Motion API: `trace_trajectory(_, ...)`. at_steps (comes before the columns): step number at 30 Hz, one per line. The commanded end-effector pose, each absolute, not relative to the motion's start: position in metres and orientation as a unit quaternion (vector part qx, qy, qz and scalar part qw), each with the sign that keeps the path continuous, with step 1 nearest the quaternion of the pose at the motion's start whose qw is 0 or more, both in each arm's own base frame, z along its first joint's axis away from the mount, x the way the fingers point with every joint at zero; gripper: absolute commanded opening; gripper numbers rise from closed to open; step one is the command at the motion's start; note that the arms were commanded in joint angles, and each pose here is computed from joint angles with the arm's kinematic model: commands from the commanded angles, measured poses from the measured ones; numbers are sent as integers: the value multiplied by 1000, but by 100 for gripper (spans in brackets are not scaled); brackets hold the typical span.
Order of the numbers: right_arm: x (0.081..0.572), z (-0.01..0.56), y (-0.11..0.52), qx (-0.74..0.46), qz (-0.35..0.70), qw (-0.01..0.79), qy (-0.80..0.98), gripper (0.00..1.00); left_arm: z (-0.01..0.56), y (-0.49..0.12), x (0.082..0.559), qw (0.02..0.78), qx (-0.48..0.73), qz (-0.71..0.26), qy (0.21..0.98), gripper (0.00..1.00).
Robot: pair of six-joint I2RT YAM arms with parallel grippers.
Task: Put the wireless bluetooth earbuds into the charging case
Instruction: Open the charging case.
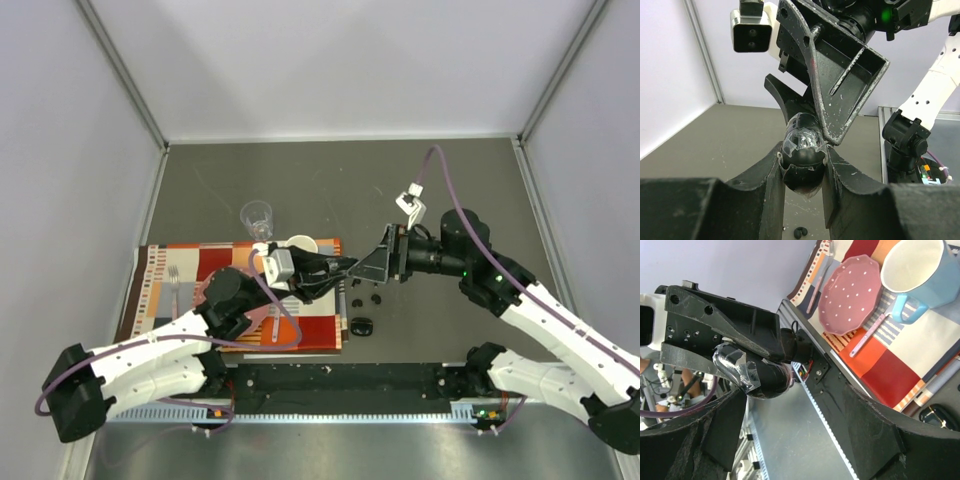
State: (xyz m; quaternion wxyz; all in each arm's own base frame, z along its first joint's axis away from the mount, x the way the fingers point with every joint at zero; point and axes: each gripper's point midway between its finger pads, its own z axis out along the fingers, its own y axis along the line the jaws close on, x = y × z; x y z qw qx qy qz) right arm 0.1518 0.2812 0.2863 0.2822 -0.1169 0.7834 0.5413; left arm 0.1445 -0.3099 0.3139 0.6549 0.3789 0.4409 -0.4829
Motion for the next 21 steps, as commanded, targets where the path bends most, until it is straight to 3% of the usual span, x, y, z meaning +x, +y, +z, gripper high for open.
trace_trajectory(1,182,305,288,-72,549,319,769,76,351,-306,102,655,417,-528,343,0)
trace_trajectory(21,186,311,295,-32,615,278,737,70,347,-305,101,656,426,-519,344,0)
